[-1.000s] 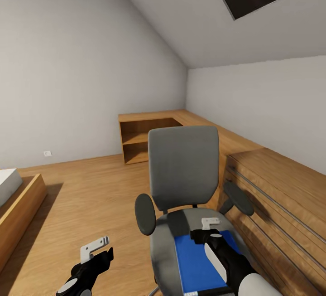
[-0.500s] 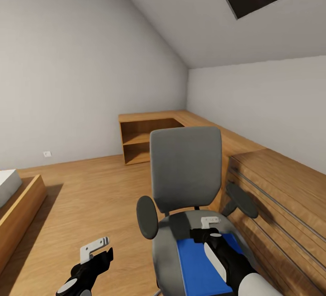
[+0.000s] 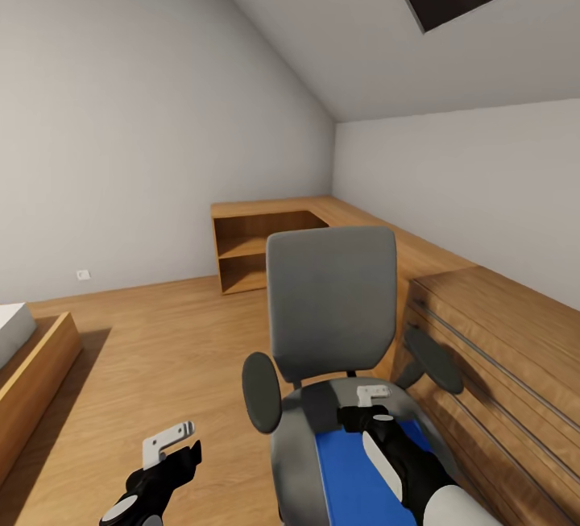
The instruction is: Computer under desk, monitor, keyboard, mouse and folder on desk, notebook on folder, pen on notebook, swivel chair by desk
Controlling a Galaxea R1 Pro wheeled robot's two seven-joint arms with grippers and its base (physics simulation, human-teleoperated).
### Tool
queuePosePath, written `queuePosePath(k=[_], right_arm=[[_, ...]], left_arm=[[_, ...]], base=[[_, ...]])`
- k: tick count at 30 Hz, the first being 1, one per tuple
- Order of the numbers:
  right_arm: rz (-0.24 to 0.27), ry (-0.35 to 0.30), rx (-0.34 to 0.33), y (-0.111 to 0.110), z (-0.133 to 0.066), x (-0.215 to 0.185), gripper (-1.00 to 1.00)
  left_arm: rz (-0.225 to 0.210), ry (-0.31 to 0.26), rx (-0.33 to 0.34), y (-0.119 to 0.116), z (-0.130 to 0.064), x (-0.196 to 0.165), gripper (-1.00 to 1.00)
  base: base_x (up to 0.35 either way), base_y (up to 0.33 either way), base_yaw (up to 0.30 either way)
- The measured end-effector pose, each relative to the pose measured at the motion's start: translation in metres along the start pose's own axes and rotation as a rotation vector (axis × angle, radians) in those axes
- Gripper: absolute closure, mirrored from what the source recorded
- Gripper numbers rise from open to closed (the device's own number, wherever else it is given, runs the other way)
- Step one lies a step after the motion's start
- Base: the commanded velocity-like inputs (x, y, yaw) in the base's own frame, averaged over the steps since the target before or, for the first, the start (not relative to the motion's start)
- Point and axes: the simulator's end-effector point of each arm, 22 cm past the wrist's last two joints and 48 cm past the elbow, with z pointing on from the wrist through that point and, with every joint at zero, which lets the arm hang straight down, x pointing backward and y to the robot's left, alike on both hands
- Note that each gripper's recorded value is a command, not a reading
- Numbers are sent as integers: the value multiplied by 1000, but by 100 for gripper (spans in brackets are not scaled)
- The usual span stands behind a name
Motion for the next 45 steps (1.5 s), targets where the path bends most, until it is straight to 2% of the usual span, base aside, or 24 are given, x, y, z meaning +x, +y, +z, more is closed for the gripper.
queuePosePath(k=[14,16,29,45], right_arm=[[-8,73,-12,8,9,31,-100],[-19,69,-10,9,11,32,-100],[-12,60,-16,11,13,31,-100],[-11,74,-11,8,14,38,-100]], left_arm=[[-2,2,-1,3,9,16,-100],[-3,2,-1,3,11,20,-100],[-1,2,0,5,14,23,-100],[-1,3,1,5,14,24,-100]], base=[[6,0,0],[0,0,0],[0,0,0],[-101,0,0]])
